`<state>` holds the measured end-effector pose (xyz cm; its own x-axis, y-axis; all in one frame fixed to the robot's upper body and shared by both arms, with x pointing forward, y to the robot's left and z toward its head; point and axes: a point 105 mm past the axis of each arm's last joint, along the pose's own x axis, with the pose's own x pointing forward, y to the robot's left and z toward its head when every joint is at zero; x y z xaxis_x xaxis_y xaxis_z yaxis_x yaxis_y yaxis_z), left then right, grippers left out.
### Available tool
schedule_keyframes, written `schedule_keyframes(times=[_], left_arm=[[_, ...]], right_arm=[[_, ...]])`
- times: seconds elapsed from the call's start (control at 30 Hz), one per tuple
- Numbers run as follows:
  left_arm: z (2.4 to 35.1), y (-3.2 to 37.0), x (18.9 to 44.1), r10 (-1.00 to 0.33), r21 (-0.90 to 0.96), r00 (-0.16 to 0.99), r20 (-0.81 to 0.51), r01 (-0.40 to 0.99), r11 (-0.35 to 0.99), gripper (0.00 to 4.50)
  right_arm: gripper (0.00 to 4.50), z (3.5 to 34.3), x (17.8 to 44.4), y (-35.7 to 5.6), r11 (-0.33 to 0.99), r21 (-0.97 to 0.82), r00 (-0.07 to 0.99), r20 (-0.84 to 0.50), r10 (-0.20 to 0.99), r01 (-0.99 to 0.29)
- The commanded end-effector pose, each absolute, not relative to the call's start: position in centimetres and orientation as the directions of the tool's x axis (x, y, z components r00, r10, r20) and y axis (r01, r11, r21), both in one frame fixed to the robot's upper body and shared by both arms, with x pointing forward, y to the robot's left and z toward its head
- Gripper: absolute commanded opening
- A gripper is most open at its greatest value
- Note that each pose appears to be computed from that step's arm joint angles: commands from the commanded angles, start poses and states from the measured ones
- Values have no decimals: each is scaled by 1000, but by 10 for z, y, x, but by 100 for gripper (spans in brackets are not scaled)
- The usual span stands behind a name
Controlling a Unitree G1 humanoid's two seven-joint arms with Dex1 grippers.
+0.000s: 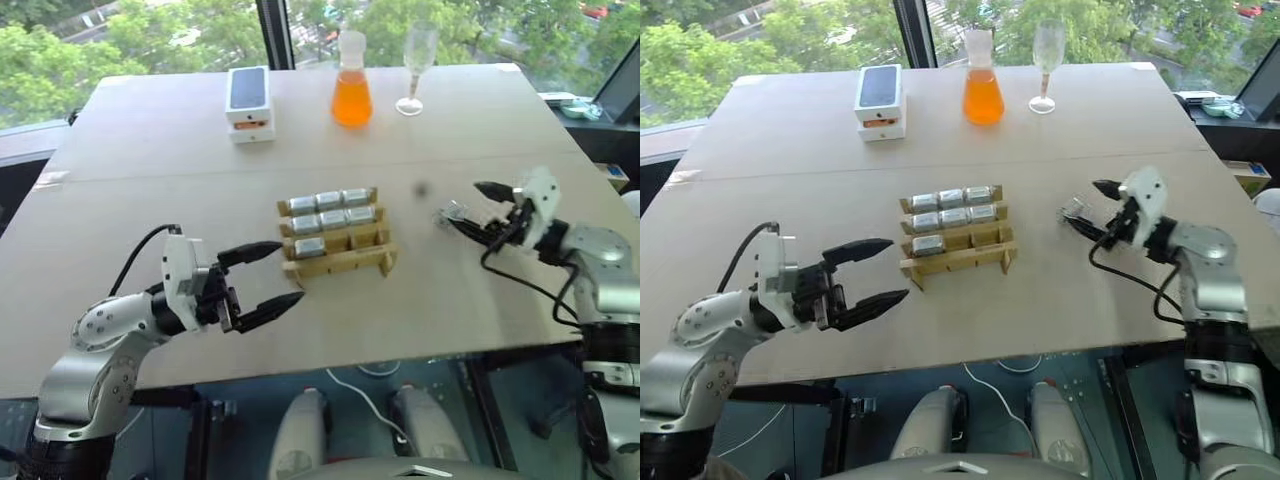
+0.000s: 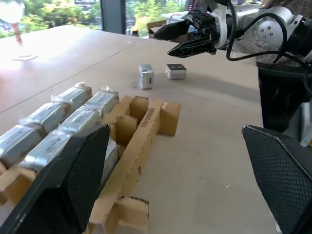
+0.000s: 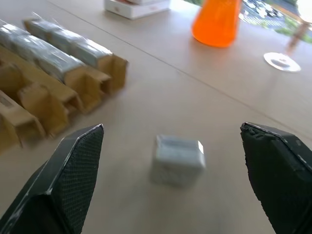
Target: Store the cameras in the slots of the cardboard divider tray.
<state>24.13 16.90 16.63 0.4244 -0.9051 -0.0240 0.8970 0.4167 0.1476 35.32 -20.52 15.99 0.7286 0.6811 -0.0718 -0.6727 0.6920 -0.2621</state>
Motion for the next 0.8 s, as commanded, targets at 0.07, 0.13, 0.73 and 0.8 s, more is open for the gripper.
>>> schedule_keyframes(times=[0.07, 0.13, 0.73, 0.8], left_arm=[[173, 157, 244, -940, 178, 337, -44, 929, 325, 450], [176, 155, 245, -945, 184, 324, -43, 932, 311, 450], [170, 165, 242, -909, 175, 414, -49, 900, 400, 450], [169, 165, 243, -909, 170, 414, -53, 900, 401, 450]], right_arm=[[446, 162, 364, -241, 727, -294, 780, -127, 613, -620], [446, 151, 367, -246, 716, -282, 768, -179, 615, -638], [446, 103, 374, -264, 754, -143, 757, -277, 591, -641], [368, 107, 375, -264, 756, -167, 769, -249, 589, -633]])
